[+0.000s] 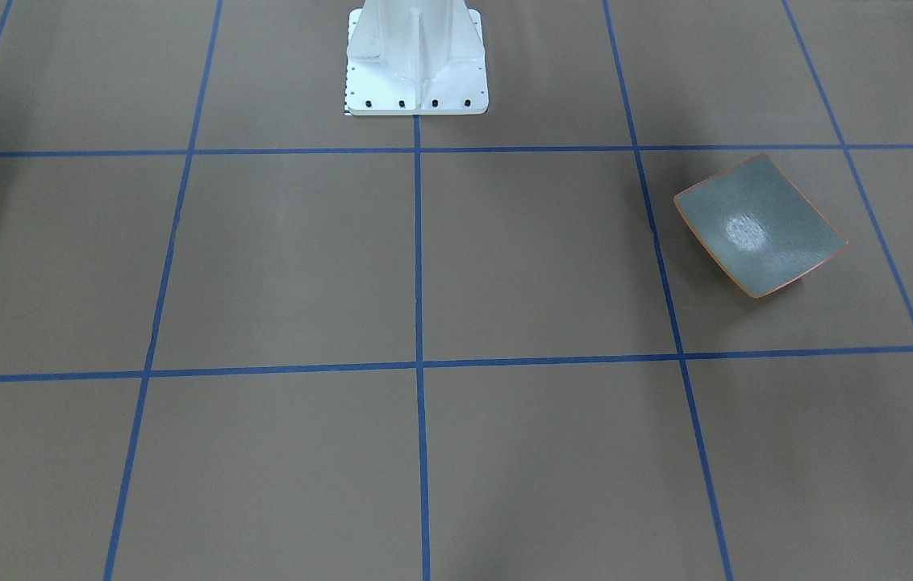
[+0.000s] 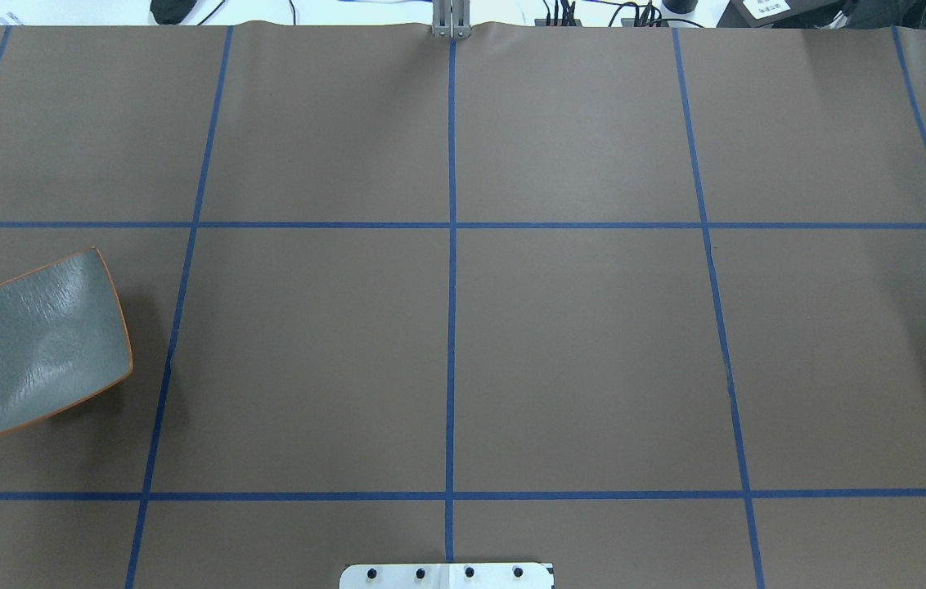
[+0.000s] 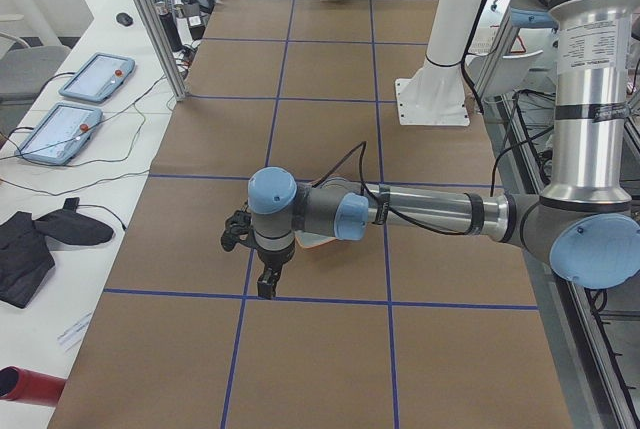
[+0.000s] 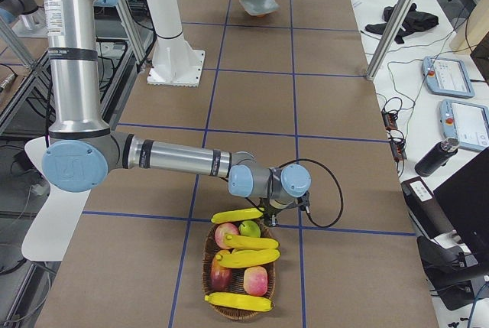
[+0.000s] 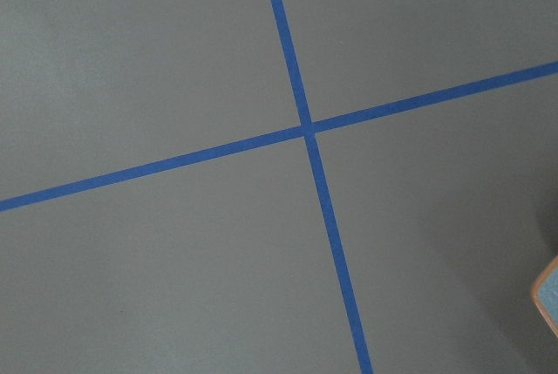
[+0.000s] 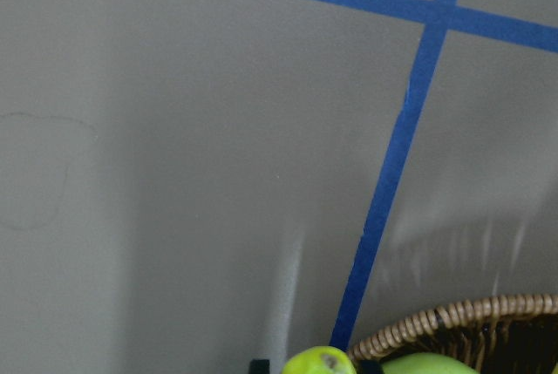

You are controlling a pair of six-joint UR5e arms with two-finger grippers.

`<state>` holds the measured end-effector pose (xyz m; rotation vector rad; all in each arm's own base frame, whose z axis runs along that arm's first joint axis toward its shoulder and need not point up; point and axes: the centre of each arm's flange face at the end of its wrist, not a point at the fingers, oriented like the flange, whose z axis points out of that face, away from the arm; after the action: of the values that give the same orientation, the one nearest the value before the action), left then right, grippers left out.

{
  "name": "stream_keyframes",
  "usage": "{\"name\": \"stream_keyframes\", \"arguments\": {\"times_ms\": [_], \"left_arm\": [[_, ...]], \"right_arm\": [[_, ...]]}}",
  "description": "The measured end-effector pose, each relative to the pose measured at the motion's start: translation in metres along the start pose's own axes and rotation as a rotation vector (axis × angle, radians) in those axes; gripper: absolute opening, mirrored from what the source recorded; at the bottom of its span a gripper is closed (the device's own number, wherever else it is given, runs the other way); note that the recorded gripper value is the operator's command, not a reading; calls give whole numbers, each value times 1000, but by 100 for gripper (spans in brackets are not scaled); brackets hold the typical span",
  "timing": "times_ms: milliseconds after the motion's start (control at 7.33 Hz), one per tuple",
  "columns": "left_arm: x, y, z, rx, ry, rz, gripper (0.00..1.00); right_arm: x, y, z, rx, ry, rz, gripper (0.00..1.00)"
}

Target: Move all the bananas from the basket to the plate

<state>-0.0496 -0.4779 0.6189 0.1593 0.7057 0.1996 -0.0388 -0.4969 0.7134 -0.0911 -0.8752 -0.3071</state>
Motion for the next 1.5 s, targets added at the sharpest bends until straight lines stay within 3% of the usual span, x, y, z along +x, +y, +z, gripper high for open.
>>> {"name": "stream_keyframes", "arguments": {"times_ms": [410,683,956,1229,1502], "left_arm": [[1,-1,-2,3,0,2,100],[2,-2,-2,5,-1,3,100],[3,-5,-4,8,-2,5,100],[7,-18,-9,23,-5,17,100],[22,-46,-19,54,-3,6,100]], "right_arm": [[-16,-23,-19,26,-5,-14,0],[-23,-21,-37,40,-10,0,0],[-55,-26,-71,39,-12,17,0],[-100,-58,-110,48,-12,17,0],[-164,-101,-128,72,-64,46,0]]}}
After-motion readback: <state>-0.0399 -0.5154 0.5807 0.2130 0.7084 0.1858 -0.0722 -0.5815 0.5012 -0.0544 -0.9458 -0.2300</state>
